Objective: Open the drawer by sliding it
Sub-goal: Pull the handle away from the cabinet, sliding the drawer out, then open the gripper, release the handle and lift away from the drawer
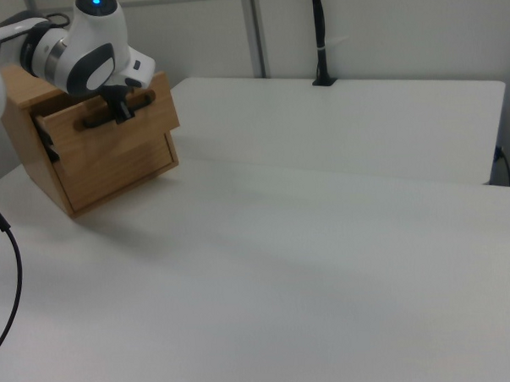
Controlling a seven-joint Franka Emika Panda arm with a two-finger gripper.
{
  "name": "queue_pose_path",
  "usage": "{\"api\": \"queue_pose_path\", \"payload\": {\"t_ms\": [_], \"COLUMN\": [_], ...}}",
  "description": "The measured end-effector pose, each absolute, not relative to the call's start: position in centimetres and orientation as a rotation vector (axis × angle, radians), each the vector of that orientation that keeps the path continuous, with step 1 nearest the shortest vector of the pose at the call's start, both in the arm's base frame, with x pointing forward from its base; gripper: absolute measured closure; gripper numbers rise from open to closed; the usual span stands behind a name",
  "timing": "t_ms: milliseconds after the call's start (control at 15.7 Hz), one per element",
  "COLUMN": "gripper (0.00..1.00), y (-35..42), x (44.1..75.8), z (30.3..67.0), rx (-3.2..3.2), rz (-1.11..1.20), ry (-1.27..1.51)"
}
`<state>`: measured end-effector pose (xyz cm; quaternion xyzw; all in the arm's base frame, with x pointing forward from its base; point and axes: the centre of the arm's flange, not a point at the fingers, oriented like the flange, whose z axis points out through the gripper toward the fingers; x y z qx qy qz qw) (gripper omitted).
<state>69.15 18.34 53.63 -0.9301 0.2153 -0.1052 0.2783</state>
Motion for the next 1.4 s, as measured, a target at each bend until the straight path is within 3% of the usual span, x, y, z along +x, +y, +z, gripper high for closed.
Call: {"api": "queue_pose_path", "payload": {"t_ms": [763,1207,1398], "gripper": [0.85,0.85,0.58], "y": [8.2,6.8,5.1], "x": [65.4,64.9,63.9], "z": [54.6,54.6,57.8], "rx": [-2.559,-2.554,-2.527], "rz": [-0.083,-0.055,-0.101], "ry": [0.522,0.518,0.518]}}
